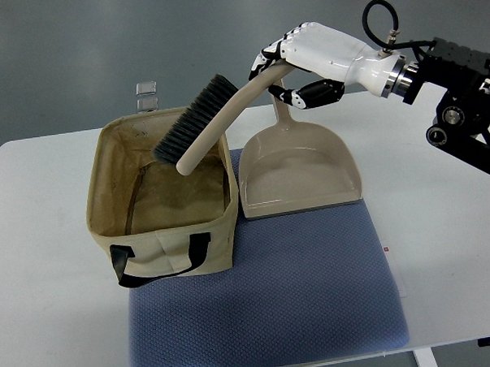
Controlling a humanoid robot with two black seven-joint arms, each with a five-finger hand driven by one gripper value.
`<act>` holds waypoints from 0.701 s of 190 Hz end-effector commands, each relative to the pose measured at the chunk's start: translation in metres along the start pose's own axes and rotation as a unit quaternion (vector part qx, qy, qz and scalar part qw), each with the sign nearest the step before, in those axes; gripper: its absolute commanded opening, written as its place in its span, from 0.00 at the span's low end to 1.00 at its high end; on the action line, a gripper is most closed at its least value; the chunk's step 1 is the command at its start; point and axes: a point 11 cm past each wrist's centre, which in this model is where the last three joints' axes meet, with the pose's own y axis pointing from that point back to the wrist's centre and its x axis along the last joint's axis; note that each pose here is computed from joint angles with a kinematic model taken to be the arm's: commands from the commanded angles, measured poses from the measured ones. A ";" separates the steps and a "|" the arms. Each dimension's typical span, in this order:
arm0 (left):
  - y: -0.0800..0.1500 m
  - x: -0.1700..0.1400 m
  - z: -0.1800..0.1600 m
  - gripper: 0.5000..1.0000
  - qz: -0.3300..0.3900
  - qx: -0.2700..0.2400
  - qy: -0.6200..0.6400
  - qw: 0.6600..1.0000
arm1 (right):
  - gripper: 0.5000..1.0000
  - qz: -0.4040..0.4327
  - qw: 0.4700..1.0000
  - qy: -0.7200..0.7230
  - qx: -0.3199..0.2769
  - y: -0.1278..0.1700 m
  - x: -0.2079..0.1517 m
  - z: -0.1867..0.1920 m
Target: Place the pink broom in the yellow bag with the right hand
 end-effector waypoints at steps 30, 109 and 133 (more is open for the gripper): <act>0.000 0.000 0.000 1.00 0.001 0.000 0.000 1.000 | 0.72 0.022 0.999 -0.022 0.022 -0.019 -0.004 -0.016; 0.000 0.000 0.000 1.00 0.000 0.000 0.000 1.000 | 0.83 0.071 0.993 -0.091 -0.017 0.004 -0.001 0.004; 0.000 0.000 0.000 1.00 0.001 0.000 0.000 1.000 | 0.83 0.097 0.980 -0.160 -0.062 0.027 0.003 0.026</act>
